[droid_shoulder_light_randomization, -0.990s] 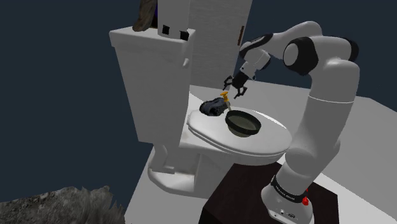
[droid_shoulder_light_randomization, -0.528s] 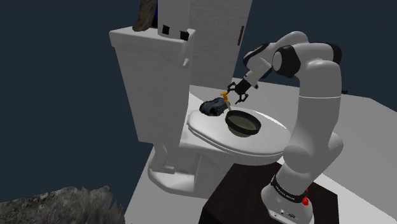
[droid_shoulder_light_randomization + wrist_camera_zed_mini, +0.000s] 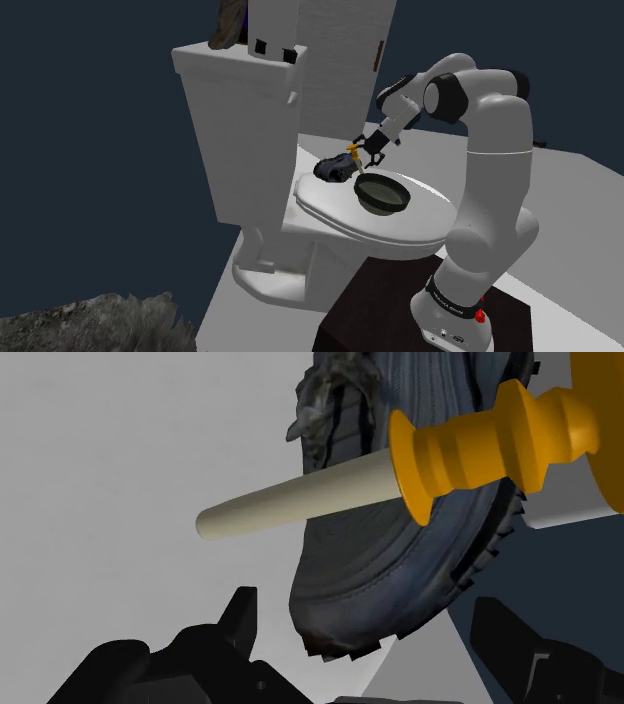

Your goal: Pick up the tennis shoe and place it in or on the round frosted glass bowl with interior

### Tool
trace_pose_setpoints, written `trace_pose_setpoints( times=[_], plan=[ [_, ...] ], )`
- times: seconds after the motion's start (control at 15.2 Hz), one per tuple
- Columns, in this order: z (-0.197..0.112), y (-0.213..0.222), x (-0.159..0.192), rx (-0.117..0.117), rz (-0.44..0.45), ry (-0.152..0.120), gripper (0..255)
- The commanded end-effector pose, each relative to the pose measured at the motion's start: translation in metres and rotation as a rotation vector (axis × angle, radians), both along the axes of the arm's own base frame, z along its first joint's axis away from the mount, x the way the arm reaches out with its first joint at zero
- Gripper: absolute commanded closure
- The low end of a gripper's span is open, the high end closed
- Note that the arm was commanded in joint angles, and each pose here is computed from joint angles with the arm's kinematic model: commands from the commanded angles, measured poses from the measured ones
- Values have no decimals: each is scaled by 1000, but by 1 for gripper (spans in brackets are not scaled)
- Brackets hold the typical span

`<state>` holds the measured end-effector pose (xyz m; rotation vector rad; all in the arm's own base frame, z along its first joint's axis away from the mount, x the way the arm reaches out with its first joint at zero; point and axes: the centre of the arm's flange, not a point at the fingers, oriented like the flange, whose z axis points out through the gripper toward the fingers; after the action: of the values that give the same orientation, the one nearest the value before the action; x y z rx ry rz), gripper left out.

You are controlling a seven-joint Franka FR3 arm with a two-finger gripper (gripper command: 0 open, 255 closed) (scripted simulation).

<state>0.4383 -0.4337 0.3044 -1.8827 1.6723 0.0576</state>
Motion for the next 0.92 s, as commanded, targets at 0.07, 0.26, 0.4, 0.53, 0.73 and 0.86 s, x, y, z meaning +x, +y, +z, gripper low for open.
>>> trace_pose_setpoints(
  times=[0.07,0.26,0.4,0.53,0.73,0.86],
  plan=[
    [-1,0,0,0,0,0,0],
    [-1,0,0,0,0,0,0],
    [-1,0,0,0,0,0,255],
    [-1,0,0,0,0,0,255],
    [-1,0,0,0,0,0,255],
    [-1,0,0,0,0,0,255]
  ],
)
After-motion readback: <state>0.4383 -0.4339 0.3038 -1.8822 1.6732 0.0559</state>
